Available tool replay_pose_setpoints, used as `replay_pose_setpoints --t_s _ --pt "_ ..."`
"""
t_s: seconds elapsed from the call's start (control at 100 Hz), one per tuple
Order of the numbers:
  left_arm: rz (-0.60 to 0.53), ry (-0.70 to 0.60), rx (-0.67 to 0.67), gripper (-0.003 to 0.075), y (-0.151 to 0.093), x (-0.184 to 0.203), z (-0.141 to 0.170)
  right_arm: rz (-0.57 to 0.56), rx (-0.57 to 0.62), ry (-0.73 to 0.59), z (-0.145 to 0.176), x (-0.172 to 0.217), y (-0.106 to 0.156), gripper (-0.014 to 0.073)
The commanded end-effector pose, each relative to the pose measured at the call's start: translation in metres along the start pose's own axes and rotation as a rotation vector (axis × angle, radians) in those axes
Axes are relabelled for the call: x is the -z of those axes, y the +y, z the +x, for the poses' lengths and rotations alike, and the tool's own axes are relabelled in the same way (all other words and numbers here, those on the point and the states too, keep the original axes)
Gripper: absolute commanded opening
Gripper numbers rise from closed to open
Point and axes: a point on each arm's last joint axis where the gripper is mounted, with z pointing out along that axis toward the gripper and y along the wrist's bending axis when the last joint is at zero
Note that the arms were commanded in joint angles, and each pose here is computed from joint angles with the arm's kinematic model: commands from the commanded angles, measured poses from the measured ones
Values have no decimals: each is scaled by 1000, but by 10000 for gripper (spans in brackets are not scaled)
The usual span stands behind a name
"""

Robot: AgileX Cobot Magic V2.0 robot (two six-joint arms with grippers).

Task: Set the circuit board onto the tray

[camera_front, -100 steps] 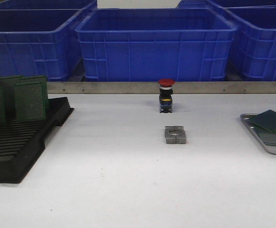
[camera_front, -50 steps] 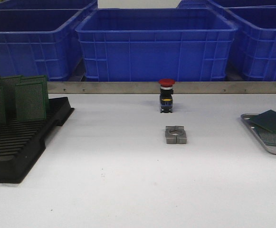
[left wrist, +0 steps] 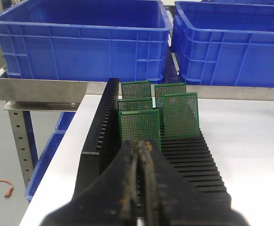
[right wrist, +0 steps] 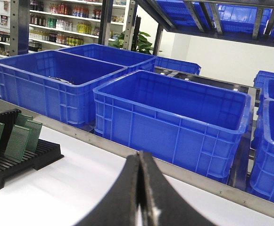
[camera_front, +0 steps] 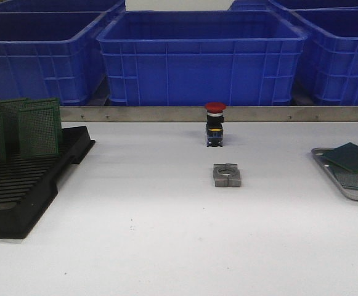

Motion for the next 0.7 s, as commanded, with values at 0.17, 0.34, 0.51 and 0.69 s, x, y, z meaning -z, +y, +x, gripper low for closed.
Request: replay_pose_setpoints --t_s 0.17,0.34,0.51,0.69 --pt "6 -47 -9 -20 0 0 9 -12 -25 -32 -10 -1 0 -61" --pt "7 -65 -9 -20 0 0 7 -12 -25 -32 -10 -1 0 -61" --pt "7 -65 -9 -20 0 0 7 -12 -25 -32 -10 -1 0 -61" --pt "7 -65 -9 -20 0 0 7 -12 -25 -32 -10 -1 0 -61"
